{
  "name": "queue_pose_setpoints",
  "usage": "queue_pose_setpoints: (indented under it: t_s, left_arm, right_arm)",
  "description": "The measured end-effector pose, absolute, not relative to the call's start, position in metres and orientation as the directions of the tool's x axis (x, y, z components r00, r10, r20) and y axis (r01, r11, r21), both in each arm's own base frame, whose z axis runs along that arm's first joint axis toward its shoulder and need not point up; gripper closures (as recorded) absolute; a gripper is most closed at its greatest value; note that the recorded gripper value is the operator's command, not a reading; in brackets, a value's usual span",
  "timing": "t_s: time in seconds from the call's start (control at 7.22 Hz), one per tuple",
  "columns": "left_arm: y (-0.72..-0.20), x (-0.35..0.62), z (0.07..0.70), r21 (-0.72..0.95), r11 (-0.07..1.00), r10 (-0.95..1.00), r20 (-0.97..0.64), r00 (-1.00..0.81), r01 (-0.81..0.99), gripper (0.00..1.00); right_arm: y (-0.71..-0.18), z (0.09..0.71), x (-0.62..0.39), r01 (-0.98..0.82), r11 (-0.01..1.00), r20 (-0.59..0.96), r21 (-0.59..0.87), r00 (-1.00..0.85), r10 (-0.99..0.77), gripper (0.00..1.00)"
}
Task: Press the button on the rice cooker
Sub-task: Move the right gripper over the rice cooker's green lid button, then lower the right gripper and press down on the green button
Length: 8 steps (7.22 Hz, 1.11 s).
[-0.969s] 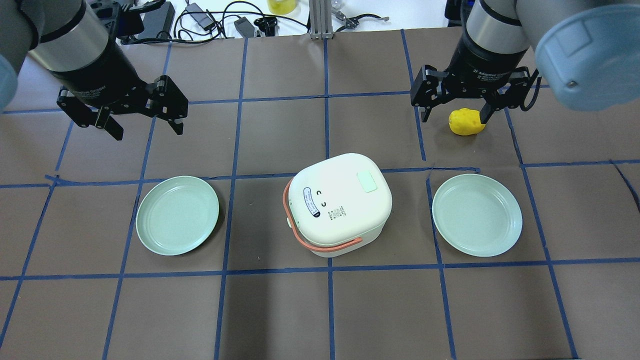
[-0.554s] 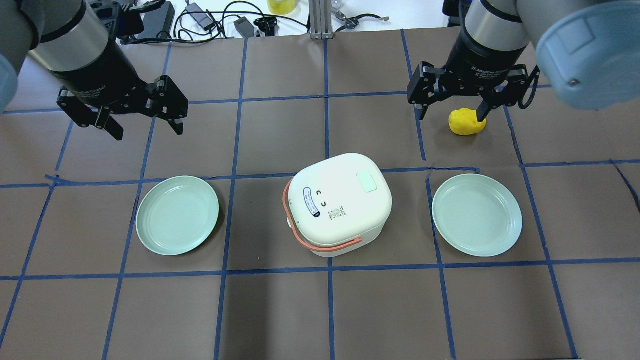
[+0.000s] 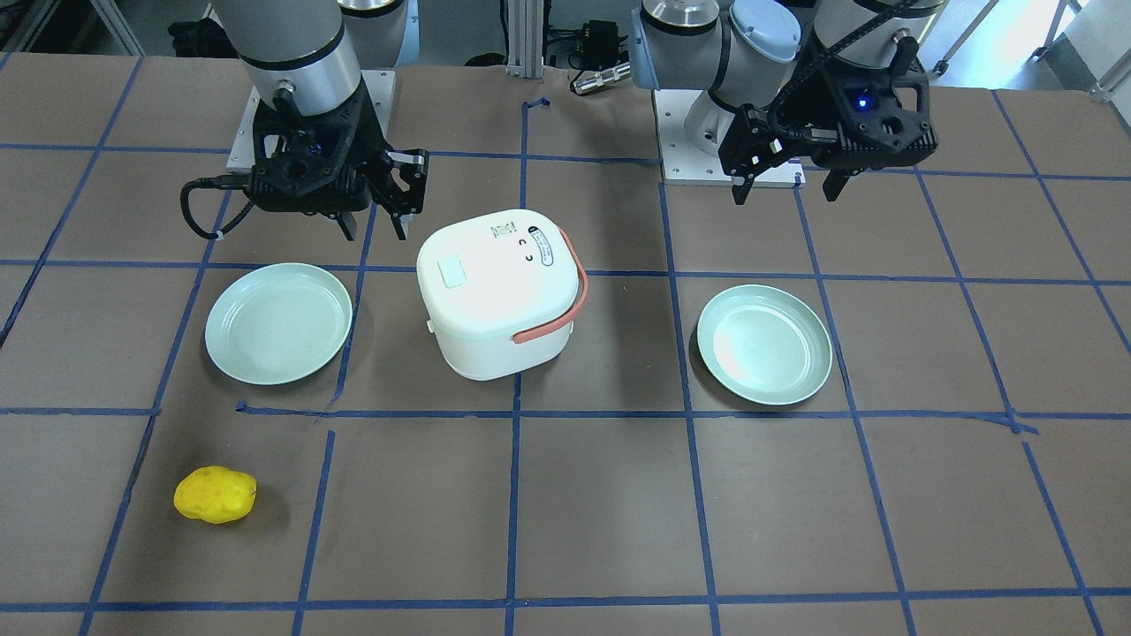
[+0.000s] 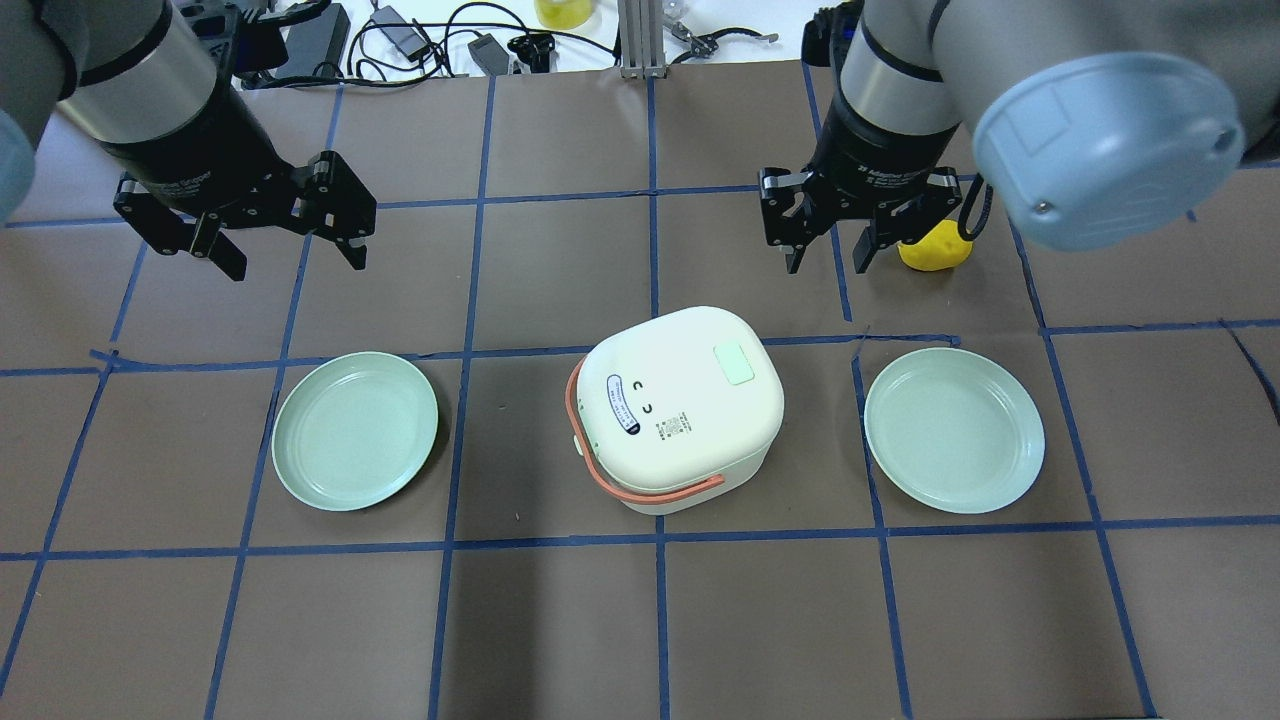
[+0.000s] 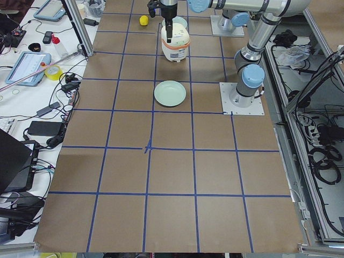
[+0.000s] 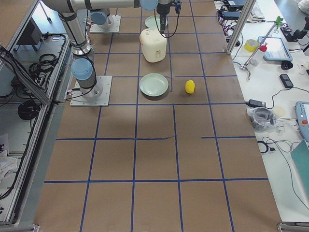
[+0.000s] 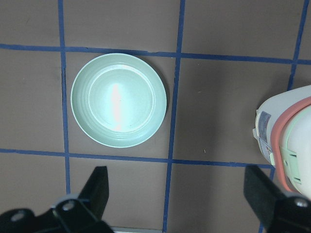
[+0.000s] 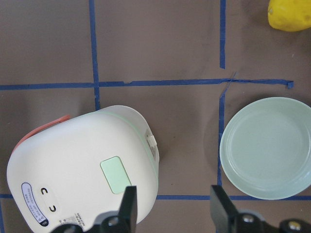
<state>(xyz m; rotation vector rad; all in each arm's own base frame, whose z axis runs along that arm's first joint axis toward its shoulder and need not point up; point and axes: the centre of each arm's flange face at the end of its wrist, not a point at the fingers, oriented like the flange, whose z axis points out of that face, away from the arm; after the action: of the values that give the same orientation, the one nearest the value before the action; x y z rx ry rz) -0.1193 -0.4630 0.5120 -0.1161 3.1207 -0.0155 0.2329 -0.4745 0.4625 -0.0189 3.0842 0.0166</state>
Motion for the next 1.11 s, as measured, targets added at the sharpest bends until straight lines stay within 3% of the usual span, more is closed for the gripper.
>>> queue_pose_setpoints:
  t_s: [0.42,1.11]
  left_arm:
    - [-0.463,-0.119,0.511,-0.009,0.997,-0.074,-0.018,-0.997,-0.074,0.00]
    - [-0.463,-0.119,0.512,-0.010,0.997,-0.074,-0.018,-0.997,-0.074,0.00]
  right_arm:
    - [-0.475,0.438,0.259,-0.054,0.997,-0.062,0.053,-0.997,-0.050,0.98]
    - [-0.472,0.403,0.265,-0.067,0.990,-0.093,0.126,-0.994,-0.055,1.00]
